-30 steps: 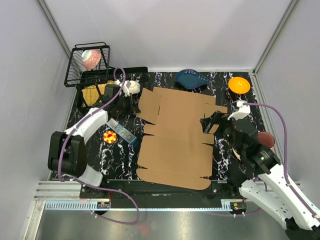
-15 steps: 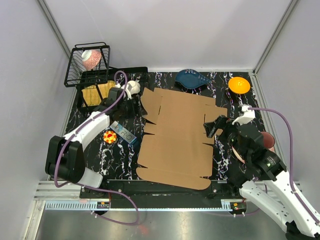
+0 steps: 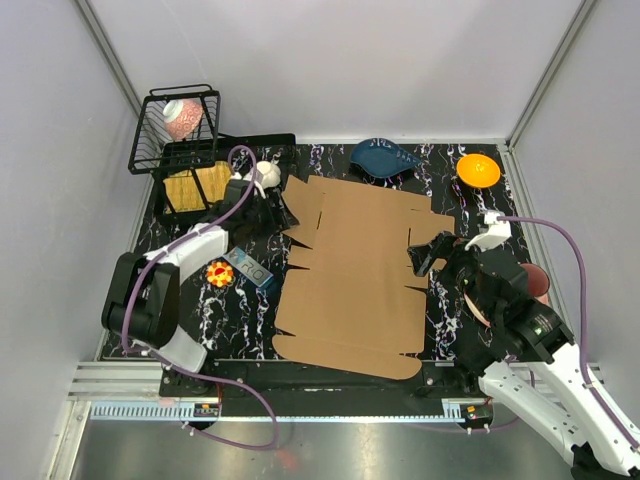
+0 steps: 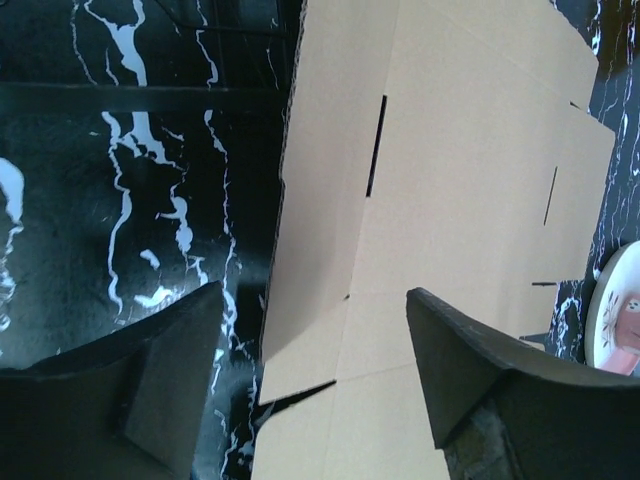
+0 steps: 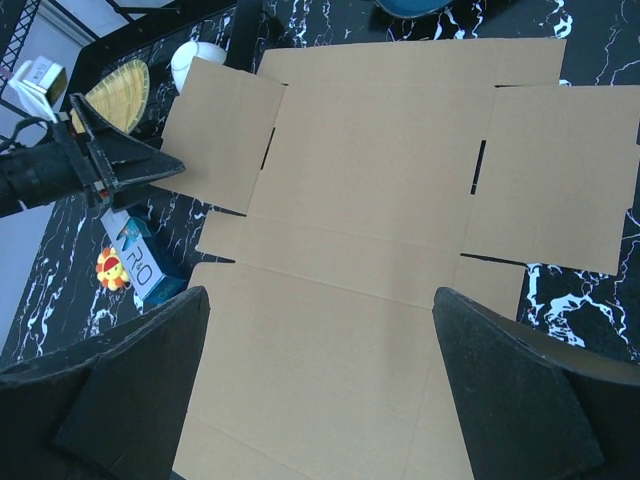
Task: Fold the paper box
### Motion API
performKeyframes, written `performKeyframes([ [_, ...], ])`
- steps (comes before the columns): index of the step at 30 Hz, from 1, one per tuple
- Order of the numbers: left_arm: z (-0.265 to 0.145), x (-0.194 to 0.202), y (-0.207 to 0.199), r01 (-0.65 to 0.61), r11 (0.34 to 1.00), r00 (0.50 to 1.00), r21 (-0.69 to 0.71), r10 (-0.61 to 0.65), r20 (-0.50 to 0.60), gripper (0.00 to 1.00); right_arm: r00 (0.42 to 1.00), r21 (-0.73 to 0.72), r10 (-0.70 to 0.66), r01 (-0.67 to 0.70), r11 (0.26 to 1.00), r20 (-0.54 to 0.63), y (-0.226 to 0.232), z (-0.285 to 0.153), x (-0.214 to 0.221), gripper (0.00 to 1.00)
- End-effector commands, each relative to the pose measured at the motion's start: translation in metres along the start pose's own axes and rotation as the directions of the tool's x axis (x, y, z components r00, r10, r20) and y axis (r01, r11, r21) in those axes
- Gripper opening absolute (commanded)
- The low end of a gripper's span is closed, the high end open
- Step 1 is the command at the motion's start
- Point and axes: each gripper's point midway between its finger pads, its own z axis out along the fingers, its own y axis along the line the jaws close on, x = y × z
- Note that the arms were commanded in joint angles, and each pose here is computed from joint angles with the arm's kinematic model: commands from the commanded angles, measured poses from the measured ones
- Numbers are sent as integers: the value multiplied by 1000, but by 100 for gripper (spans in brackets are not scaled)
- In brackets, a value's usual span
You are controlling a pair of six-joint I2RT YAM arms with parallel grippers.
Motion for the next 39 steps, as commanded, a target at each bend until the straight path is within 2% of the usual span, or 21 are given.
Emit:
performKeyframes([
  [1,18,-16,-27,-11,995,999,96,7,45,72,1000,-23,-14,14,1000,9,6,0,-5,100],
  [4,25,-15,-29,-31,995,999,96,28,30,58,1000,-23,-15,16,1000,10,6,-3,-7,100],
  [5,26,-17,-30,-33,995,999,97,30,31,48,1000,-21,-17,17,1000,12,5,-4,-7,100],
  [11,21,-23,-42,-81,986,996,147,75,45,29,1000,-11,-21,21,1000,20,3,-9,-11,100],
  [14,14,-27,-48,-120,980,992,160,113,50,11,1000,-8,-23,23,1000,20,3,-10,-12,100],
  [15,12,-23,-47,-123,980,992,156,119,32,1,1000,-3,-24,24,1000,19,2,-10,-12,100],
  [23,-33,-26,-57,-199,968,980,150,199,18,0,998,2,-29,29,1000,57,4,-22,-30,100],
  [31,-119,-43,-90,-235,934,972,268,224,72,0,993,46,-86,83,996,83,1,-44,-56,100],
  [34,-140,-30,-97,-225,921,974,317,226,34,0,993,53,-98,94,994,66,0,-49,-56,100],
  [39,-158,12,-99,-164,895,974,414,213,-75,0,996,41,-87,86,995,21,-1,-51,-44,100],
])
